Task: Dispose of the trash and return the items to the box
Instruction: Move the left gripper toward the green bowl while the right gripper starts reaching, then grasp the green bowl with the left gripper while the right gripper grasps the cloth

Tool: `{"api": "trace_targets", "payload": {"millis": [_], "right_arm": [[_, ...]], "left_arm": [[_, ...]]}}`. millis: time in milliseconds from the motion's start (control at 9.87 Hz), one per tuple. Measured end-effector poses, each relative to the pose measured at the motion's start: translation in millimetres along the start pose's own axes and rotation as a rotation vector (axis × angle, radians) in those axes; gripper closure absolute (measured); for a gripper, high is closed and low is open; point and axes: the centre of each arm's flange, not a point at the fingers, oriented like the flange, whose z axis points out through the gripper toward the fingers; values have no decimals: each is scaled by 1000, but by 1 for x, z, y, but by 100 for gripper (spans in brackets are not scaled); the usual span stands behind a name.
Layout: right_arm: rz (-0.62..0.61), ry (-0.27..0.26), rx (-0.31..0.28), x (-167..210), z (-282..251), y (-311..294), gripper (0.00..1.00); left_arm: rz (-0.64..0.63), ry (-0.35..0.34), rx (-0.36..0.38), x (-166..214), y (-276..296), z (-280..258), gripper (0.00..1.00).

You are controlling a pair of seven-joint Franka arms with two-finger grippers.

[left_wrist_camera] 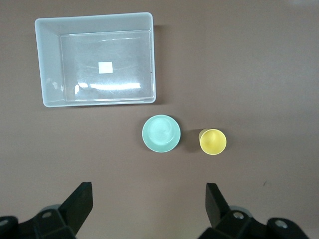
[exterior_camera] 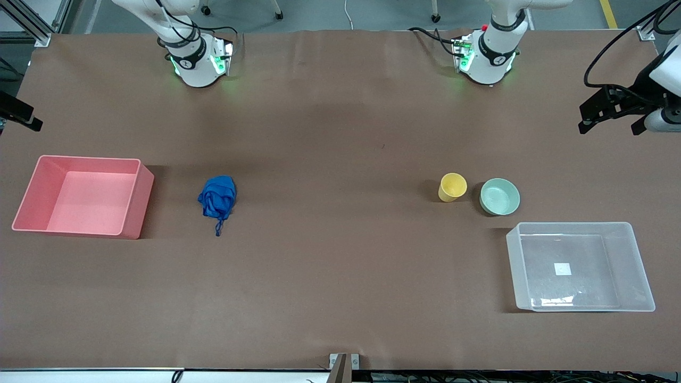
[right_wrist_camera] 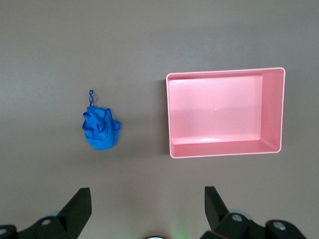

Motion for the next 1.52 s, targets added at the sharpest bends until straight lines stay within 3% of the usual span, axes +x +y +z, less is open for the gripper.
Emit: {"api": "trace_targets", "payload": {"millis": [811, 1318, 1520], "right_arm": [[-10, -6, 0, 0, 3, 1, 0], [-16, -8, -1, 1, 4, -2, 0], [-80, -42, -1, 11, 32, -35, 0]], "left_arm": [[-6, -30, 1, 17, -3, 32, 0], [-43, -67, -7, 33, -24, 187, 1], [-48, -91, -7, 20, -26, 256, 2]]}}
